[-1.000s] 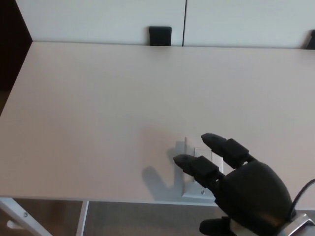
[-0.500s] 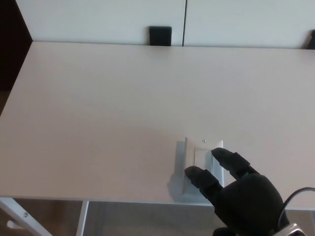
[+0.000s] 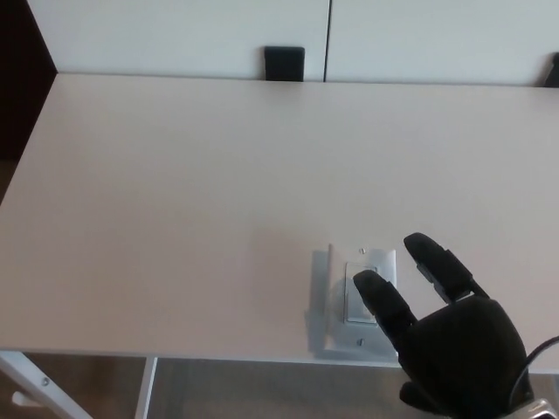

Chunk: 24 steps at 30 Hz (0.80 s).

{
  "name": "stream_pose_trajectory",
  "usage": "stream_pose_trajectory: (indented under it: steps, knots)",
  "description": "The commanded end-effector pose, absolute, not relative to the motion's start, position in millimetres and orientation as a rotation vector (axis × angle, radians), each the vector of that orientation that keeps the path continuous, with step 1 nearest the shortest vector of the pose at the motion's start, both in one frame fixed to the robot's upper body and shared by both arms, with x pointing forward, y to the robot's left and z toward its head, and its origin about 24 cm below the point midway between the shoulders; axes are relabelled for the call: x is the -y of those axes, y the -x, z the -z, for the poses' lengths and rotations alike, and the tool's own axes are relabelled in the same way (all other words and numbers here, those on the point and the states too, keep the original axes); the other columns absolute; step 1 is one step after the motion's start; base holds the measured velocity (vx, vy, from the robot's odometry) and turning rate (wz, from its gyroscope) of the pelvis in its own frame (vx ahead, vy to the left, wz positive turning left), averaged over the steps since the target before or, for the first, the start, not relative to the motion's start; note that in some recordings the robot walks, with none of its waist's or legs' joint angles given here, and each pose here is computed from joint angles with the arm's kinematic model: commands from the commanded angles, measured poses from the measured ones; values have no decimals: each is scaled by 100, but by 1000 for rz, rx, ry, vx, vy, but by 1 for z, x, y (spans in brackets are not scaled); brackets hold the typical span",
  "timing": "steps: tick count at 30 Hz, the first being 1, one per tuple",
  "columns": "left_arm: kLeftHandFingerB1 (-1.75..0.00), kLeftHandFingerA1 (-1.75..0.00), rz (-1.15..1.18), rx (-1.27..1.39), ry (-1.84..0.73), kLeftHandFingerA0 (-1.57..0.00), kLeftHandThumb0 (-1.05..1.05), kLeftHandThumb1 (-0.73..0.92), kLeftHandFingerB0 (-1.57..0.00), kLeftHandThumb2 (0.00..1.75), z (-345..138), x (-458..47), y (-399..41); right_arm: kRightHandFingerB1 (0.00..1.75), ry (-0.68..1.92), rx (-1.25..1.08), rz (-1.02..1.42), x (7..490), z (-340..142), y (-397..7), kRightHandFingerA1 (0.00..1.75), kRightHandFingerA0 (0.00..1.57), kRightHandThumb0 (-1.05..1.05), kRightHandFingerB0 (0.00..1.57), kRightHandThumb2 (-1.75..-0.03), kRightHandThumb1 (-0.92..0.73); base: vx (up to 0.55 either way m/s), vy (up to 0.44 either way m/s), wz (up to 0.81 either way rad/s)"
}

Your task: The robot walk towards a table in front and then clicks the light switch button using the right hand's index finger

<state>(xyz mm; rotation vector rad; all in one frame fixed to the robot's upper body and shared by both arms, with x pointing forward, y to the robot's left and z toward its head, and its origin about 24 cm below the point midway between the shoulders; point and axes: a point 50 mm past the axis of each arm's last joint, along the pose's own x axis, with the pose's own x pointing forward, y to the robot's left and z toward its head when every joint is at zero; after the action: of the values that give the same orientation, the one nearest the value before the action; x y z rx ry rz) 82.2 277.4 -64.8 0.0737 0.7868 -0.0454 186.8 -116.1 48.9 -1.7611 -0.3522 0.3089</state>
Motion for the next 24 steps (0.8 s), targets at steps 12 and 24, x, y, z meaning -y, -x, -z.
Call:
stream_pose_trajectory:
  steps: [12, 24]
  knots:
    - [-40, -47, 63, -763, -109, -56, -37, 70, -34, 60, 62, -283, -87, 33, 1766, 318, -296, 120, -42, -182, 18, 5, -75, 9, -88, -46, 0, 0, 0]
    - [-40, -47, 62, -762, -117, -57, -37, 70, -34, 60, 61, -282, -89, 26, 1762, 300, -334, 119, -27, -178, 29, 2, -80, 16, -58, -58, 0, 0, 0]
